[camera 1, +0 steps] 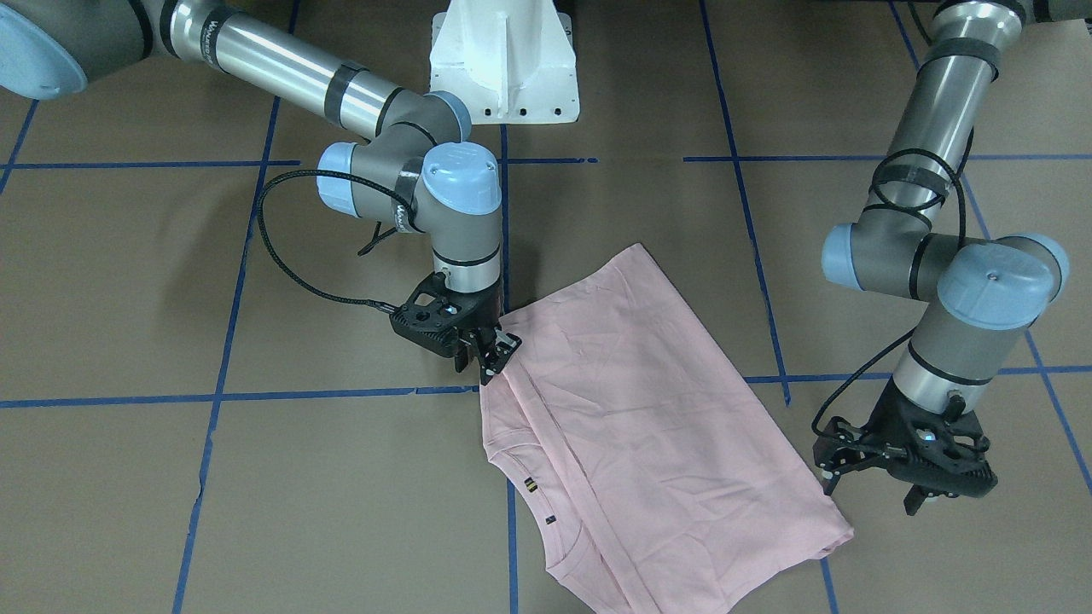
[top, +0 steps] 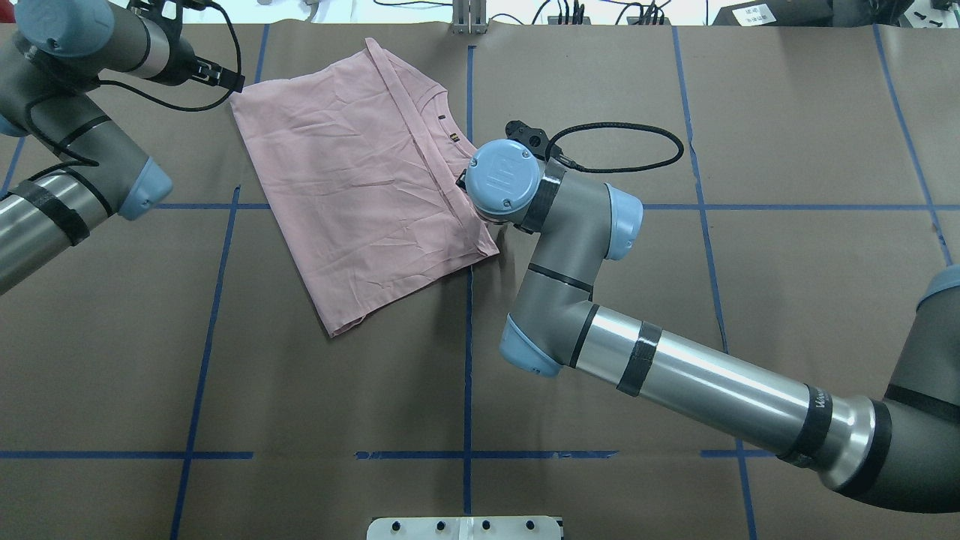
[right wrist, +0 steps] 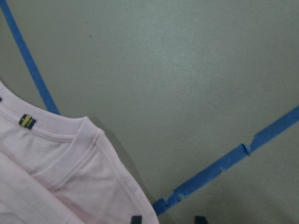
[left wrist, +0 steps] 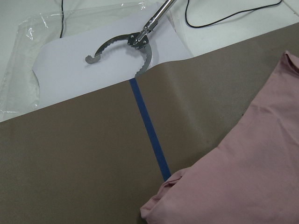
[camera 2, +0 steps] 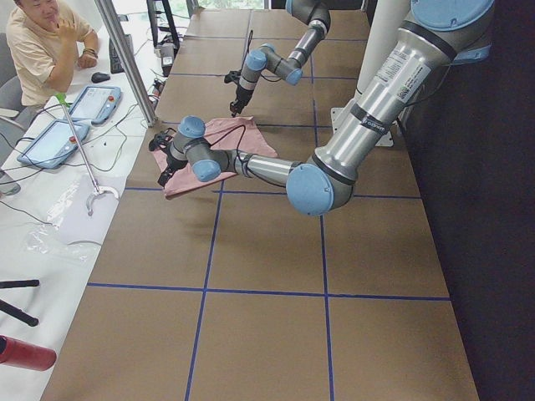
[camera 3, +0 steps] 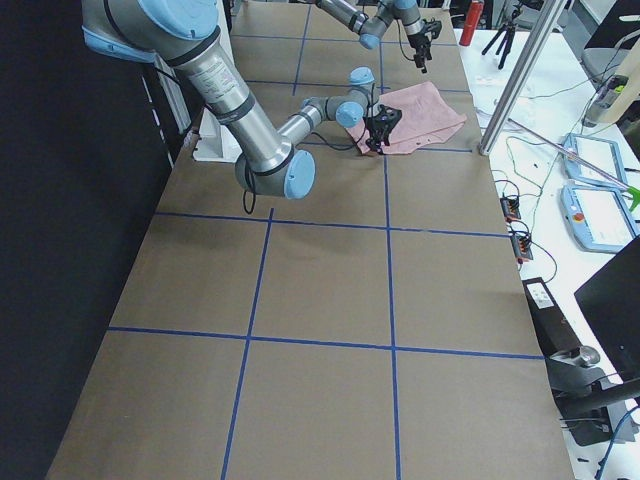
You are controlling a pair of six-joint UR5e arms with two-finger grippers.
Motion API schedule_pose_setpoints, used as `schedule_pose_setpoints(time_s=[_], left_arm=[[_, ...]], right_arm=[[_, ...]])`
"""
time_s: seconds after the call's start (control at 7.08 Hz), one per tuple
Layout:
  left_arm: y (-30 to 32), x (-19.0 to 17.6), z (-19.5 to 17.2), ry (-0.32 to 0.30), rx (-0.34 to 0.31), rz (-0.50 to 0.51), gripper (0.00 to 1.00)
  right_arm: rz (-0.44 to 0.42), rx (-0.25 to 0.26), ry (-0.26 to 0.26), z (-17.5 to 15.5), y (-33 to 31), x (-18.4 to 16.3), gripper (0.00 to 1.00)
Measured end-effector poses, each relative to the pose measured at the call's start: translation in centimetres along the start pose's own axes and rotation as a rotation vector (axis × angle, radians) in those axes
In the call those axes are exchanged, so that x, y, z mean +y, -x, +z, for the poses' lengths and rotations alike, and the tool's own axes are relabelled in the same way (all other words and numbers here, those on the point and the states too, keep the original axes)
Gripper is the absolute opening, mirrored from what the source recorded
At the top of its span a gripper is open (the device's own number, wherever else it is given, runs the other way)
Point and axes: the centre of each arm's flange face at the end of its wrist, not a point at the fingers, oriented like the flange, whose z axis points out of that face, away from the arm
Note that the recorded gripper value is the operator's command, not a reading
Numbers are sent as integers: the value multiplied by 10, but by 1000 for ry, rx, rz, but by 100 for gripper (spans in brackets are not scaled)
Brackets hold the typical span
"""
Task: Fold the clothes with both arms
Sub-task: 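Move the right gripper to the shirt's collar edge and grasp it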
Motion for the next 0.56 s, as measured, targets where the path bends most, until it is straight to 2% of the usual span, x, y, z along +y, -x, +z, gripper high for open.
schedule_pose_setpoints(time_s=[0.14, 0.28, 0.42, 0.56], left_arm=[[0, 0, 0, 0, 0, 0, 100], [0, 1, 0, 0, 0, 0, 100], [0, 1, -1, -1, 1, 0, 100], [0, 1, -1, -1, 1, 0, 100]], right_arm=[[-4, 4, 3, 2, 0, 5, 41], [-6, 6, 5, 3, 0, 8, 15], [-8, 6, 7, 3, 0, 10, 0], [-9, 7, 7, 3, -1, 11, 0]])
